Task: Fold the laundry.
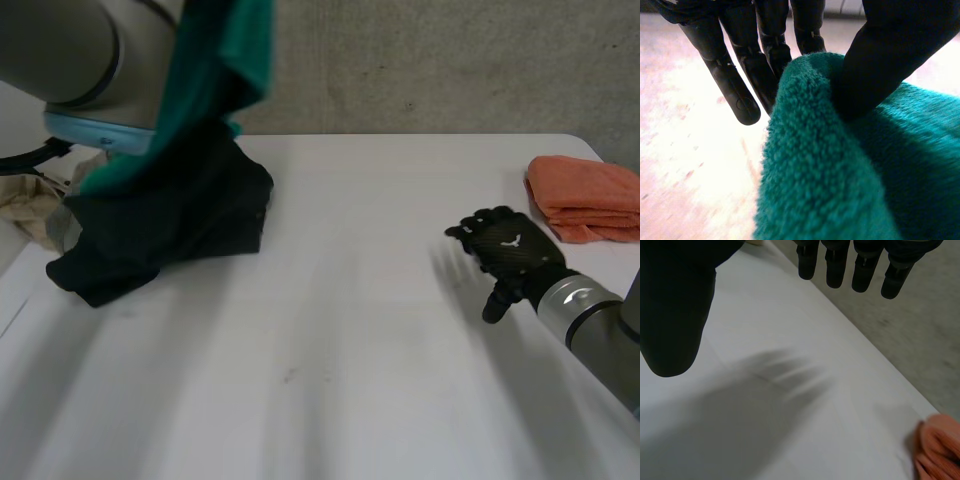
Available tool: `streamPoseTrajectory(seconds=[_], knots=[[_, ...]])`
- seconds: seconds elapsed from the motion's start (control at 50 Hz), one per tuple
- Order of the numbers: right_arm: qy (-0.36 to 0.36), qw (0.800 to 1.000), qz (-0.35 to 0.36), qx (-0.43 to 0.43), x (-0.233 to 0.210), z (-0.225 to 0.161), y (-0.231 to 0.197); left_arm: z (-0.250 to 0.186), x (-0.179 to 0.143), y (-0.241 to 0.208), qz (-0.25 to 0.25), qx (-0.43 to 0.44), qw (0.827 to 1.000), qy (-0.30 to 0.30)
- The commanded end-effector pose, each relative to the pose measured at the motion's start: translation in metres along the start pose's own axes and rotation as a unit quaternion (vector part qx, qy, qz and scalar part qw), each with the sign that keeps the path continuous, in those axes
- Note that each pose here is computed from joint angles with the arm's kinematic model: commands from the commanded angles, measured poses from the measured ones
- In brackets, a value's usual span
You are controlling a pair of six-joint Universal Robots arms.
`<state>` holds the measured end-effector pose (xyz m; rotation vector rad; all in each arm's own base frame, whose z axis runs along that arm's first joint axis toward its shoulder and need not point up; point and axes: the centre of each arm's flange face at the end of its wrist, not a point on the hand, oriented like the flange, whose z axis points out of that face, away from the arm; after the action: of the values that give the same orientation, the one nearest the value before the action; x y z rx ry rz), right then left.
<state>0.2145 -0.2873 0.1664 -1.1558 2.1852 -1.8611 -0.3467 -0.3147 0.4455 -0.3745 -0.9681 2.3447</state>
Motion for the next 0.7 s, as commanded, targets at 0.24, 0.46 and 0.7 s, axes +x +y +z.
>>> streamPoseTrajectory(seconds=[0.24, 0.46, 0.7], knots=[[0.106, 0.992, 0.062, 0.002, 0.048, 0.002, 0.002, -0.044, 0.114, 0.045, -0.132, -0.057, 0.987, 0.069], [0.114, 0.992, 0.061, 0.004, 0.051, 0.003, 0.002, -0.094, 0.123, 0.091, -0.129, -0.177, 0.973, 0.073], [0.096, 0.994, 0.053, 0.010, 0.045, 0.001, -0.003, -0.114, 0.018, 0.079, 0.040, -0.260, 0.965, -0.002]])
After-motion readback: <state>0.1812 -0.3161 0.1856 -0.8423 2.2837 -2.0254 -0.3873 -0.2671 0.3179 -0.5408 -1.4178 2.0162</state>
